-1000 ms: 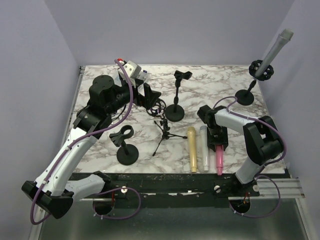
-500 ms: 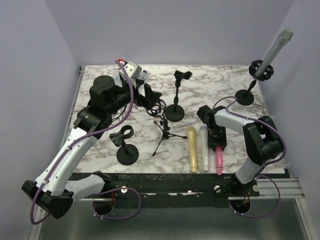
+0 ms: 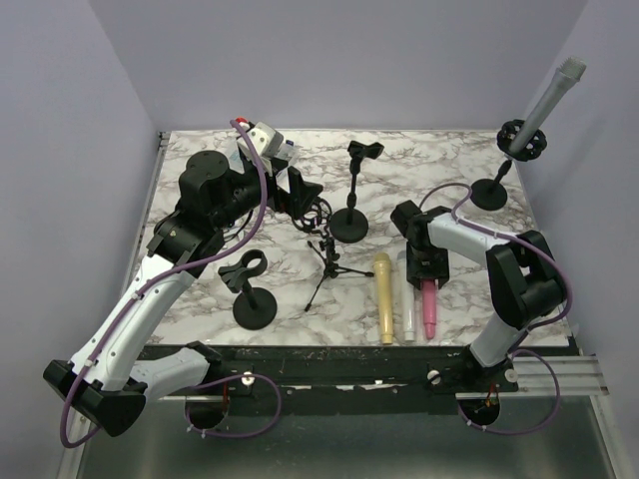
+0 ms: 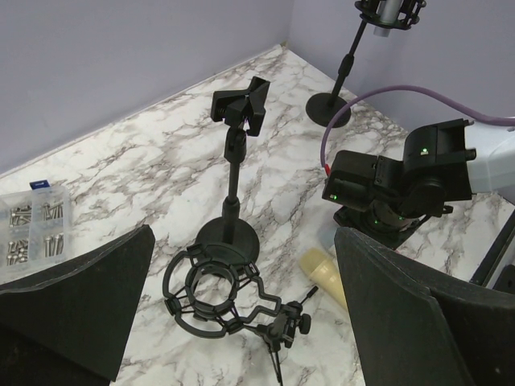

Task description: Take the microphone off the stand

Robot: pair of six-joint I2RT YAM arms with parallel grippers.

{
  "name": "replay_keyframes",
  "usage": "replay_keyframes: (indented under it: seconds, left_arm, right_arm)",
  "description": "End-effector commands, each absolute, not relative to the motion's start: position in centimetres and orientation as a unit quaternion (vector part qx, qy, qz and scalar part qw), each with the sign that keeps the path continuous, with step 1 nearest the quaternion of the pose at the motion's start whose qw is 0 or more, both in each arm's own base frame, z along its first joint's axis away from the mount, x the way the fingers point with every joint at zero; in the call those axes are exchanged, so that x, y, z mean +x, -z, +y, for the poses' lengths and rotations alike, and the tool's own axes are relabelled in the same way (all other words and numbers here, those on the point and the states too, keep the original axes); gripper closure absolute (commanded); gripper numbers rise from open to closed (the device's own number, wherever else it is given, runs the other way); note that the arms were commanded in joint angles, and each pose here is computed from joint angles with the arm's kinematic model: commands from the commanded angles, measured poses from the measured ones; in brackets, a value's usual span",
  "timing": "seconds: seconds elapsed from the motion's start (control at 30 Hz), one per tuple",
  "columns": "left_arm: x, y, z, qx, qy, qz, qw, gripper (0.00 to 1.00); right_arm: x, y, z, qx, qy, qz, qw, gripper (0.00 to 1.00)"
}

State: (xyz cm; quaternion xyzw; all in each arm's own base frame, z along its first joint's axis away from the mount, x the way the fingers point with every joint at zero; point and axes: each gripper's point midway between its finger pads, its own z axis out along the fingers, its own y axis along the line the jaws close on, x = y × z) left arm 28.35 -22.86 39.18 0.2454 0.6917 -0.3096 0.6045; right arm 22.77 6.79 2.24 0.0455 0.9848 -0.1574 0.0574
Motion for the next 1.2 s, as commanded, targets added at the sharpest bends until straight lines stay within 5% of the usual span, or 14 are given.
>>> replay_keyframes:
  seconds: [0.0, 0.73, 1.17]
  left_arm:
    - [28.2, -39.4, -23.3, 0.255, 0.316, 0.683, 0.607, 0.01]
    - [28.1, -39.1, -23.6, 0.260, 0.320, 0.684, 0.602, 0.01]
    - [28.1, -39.4, -23.2, 0.252, 0.312, 0.682, 0.611, 0.02]
  right_arm:
    - [24.5, -2.6, 7.7, 0.051, 0.146, 0.984, 0.088, 0.41]
    - [28.3, -11.3, 8.0, 0.074, 0.140, 0.971, 0.179, 0.25]
    - [41.1, -29.2, 22.5, 0.134, -0.320, 0.833, 0.431, 0.10]
